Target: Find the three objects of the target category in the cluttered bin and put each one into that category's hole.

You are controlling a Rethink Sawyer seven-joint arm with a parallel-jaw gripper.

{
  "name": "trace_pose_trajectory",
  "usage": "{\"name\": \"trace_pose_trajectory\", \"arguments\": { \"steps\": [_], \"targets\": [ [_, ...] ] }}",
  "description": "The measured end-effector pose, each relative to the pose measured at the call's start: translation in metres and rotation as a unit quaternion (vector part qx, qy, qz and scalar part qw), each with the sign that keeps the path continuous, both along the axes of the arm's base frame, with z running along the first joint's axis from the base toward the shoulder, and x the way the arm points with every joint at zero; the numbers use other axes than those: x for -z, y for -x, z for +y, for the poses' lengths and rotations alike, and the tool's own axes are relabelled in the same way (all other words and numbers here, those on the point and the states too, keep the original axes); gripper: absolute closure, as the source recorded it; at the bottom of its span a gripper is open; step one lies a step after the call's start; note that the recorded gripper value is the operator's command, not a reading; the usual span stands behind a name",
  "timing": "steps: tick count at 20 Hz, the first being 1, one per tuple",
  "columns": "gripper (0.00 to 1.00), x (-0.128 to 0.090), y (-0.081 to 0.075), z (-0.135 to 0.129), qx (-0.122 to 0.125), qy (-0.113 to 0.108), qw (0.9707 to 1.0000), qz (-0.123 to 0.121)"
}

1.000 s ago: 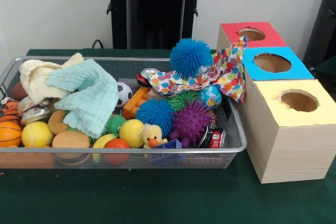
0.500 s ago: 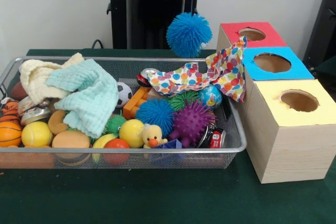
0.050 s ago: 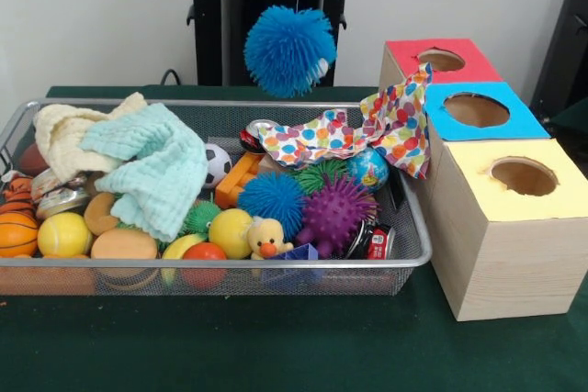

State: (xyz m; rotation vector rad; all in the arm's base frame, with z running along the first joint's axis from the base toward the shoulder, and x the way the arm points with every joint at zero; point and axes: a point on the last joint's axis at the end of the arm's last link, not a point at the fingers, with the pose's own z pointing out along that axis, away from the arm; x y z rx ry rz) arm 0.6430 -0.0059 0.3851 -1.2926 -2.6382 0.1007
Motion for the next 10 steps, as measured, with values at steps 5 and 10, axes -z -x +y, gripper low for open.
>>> {"name": "trace_pose_trajectory", "arguments": {
  "steps": [5,10],
  "targets": [
    [1.00,-0.021,-0.009,-0.014,0.001,-0.003,1.0000,0.003],
    [1.00,-0.035,-0.019,-0.021,0.000,-0.009,0.9999,-0.007]
  ]
}}
